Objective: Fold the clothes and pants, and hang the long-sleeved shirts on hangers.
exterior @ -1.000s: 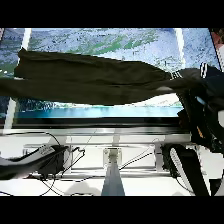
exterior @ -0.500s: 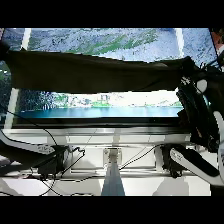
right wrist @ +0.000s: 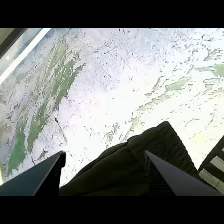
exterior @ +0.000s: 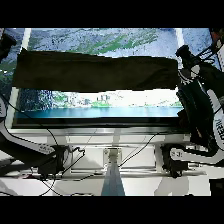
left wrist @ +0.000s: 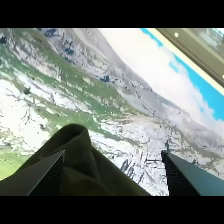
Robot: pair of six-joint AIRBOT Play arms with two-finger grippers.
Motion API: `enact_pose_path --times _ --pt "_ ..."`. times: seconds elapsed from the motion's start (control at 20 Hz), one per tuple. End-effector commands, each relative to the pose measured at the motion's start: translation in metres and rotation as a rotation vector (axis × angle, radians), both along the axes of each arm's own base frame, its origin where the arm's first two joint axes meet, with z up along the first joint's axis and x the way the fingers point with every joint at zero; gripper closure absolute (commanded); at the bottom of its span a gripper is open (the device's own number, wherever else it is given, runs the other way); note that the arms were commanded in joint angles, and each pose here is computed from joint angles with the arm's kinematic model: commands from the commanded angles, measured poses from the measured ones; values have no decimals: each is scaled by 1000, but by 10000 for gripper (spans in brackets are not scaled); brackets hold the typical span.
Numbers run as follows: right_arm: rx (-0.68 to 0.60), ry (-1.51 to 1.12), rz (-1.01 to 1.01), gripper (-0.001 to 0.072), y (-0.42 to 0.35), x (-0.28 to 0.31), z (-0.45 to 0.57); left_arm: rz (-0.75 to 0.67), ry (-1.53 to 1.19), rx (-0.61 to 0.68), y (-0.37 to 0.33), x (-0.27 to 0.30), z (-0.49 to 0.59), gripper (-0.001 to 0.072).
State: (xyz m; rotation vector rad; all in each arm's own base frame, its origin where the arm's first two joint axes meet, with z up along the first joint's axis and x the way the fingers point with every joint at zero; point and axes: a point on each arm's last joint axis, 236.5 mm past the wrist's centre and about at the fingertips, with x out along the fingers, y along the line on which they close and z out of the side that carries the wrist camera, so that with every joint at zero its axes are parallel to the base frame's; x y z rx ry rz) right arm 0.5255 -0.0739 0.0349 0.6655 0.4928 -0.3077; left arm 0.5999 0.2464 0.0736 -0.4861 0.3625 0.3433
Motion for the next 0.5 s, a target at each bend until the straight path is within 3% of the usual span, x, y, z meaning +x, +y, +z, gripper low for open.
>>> enact_pose_path --times 0.0,0.1,0.15,0.2,0.3,0.45 --pt "-27 46 23 147 1 -4 -4 -67 107 12 -1 -25 2 11" --pt "-51 83 44 148 2 -10 -7 -98 247 -72 4 -62 -15 22" --pt "-79 104 67 148 3 -14 -9 -81 322 -141 12 -86 -27 91" --pt "-99 131 86 148 3 -17 -12 -63 386 -208 18 -109 -39 113" --pt "-117 183 110 148 5 -25 -21 -71 492 -306 23 -149 -57 113" --pt "-125 235 129 148 6 -33 -29 -44 531 -341 23 -186 -70 113"
